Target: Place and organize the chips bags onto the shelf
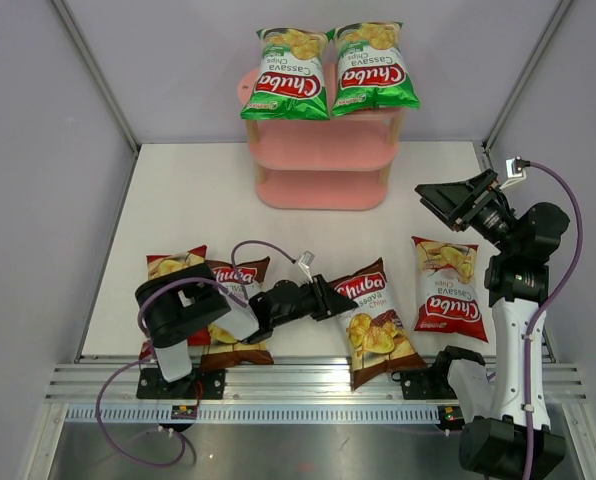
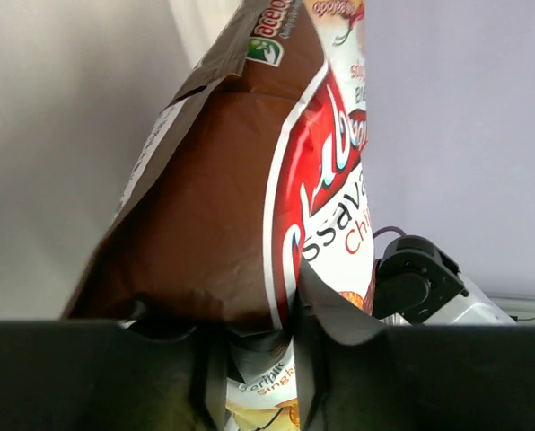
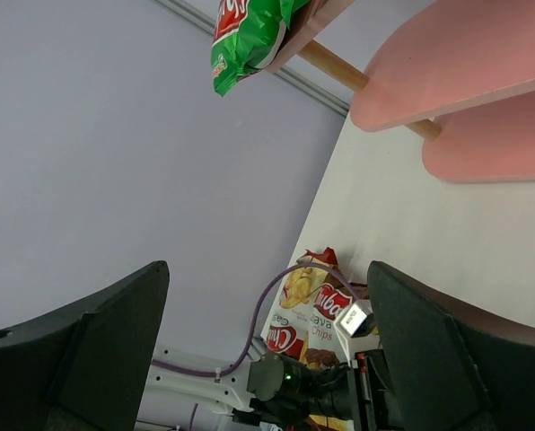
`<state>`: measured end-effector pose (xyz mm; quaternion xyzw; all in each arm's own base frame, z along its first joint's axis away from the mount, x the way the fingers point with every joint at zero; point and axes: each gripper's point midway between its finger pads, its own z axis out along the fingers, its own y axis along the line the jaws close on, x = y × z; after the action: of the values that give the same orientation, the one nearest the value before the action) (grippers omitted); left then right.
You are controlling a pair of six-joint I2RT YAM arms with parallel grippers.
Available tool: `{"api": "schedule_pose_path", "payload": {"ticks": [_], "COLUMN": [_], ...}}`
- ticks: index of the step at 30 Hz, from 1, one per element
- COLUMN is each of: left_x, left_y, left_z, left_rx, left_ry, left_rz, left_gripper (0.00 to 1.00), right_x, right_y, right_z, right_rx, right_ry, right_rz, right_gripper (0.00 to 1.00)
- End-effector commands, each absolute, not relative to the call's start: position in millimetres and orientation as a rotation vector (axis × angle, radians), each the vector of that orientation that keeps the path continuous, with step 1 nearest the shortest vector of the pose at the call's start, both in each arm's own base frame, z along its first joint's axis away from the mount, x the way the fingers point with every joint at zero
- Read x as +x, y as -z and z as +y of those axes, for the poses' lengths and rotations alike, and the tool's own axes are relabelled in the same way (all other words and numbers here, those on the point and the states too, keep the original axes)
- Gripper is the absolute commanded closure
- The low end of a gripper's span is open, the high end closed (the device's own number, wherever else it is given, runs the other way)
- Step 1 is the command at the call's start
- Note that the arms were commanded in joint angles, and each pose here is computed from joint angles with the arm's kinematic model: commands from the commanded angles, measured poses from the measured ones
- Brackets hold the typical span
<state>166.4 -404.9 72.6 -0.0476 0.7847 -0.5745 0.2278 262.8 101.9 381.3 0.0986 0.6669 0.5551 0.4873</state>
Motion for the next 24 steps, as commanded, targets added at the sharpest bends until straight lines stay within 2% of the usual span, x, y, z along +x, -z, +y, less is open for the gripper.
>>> {"api": "schedule_pose_path", "payload": {"ticks": [1,6,11,14,18,24], "left_x": [182,195,199,196,185,177], "left_y": [-91,-116,-142,-164,-177,-209], "left_z": [-392,-374,-371,-368,-360,-341], "left_rx": [-0.120,-0.062,0.108,0.276,0.577,0.636], "left_ry": [1.477,1.350,1.404,1.436,1.331,1.277], "left_rz": [2.068,2.043,1.972,1.889,1.819,1.713], "left_gripper": [0.78,0.90,0.98,0.99,1.00,1.00], "right_x": [259,265,260,246,236,237], "right_y": [-385,-372,-357,-350,-342,-336], "right_z": [105,113,140,169,183,181], "right_rx": [0.190,0.172,0.061,-0.140,-0.319,-0.324], "right_ry": [-1.328,-1.342,-1.340,-1.308,-1.156,-1.031], "right_rz": [1.608,1.656,1.769,1.852,1.931,1.982], "right_gripper": [0.01,0.00,0.01,0.01,0.01,0.01]}}
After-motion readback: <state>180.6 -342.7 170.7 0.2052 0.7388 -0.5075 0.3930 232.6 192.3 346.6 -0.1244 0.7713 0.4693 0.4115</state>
